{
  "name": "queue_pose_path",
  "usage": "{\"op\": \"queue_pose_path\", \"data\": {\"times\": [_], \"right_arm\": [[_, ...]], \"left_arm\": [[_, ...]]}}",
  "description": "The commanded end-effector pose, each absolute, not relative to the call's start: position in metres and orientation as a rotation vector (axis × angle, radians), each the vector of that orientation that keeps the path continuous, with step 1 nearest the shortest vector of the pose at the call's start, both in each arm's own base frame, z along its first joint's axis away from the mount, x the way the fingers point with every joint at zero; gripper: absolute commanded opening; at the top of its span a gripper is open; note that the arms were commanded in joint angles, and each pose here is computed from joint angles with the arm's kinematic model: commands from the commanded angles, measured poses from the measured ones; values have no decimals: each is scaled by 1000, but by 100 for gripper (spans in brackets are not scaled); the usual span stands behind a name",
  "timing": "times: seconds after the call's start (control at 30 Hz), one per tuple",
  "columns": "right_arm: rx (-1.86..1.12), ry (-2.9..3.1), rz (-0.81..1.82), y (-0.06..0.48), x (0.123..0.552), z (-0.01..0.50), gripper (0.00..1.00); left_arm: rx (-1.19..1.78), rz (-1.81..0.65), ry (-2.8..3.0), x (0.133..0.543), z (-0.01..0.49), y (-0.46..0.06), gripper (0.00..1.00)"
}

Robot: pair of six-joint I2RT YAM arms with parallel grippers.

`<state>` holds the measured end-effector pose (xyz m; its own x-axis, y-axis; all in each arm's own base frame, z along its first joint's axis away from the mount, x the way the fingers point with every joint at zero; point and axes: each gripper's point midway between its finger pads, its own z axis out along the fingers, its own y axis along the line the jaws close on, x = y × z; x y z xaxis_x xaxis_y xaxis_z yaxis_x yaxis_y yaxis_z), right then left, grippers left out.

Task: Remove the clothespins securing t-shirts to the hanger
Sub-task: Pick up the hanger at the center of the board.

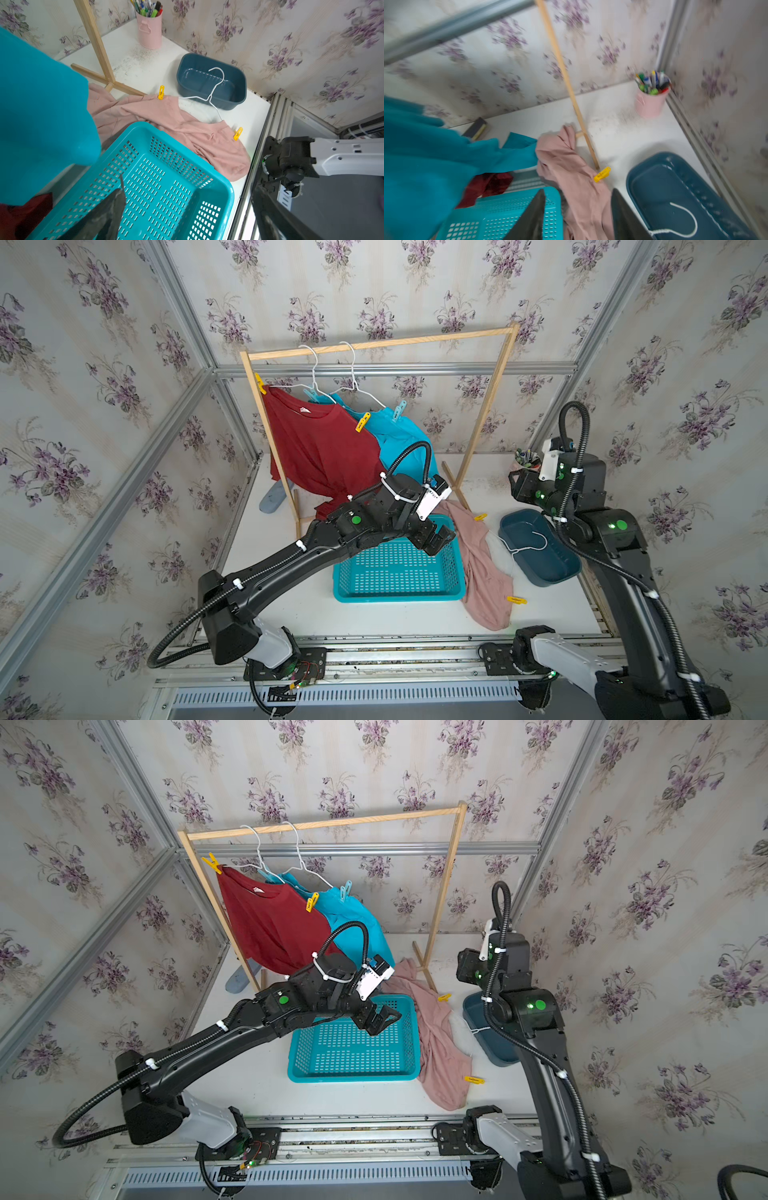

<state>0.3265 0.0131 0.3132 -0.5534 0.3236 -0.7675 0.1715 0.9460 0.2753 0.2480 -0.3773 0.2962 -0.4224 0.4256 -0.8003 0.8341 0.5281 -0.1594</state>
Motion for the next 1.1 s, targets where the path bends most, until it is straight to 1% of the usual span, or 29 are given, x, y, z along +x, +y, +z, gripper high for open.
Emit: {"op": "queue_pose_path", "data": {"times": [0.0,0.1,0.3,0.43,0.47,0.57,0.6,0.63,0.7,0.77,0.9,1.07], "right_arm": [[521,2282,469,10,319,245,51],[614,2332,485,6,306,202,52],[740,2425,469,7,270,145,60],[793,2410,431,-3,265,130,63],[803,2386,437,-6,268,133,61],[843,2301,489,-23,280,148,43],[861,2271,502,-32,285,155,42],[890,2247,505,-41,288,159,44],[951,2213,510,-58,290,160,55],[991,2189,495,-72,291,158,61],[1005,2176,486,-84,304,152,65],[1086,2195,481,-92,308,133,66]], "left_arm": [[1095,-703,2033,248,286,-384,98],[1118,-686,2058,252,271,-389,99],[1198,-738,2068,252,254,-408,99],[1234,-785,2069,252,245,-422,99],[1240,-797,2068,251,243,-425,99],[1258,-833,2064,249,241,-430,99],[1263,-845,2059,248,241,-431,99],[1269,-857,2053,246,240,-432,99],[1279,-872,2056,243,237,-432,99],[1284,-875,2062,242,233,-431,99],[1284,-883,2065,239,229,-430,99],[1281,-884,2058,241,229,-432,99]]}}
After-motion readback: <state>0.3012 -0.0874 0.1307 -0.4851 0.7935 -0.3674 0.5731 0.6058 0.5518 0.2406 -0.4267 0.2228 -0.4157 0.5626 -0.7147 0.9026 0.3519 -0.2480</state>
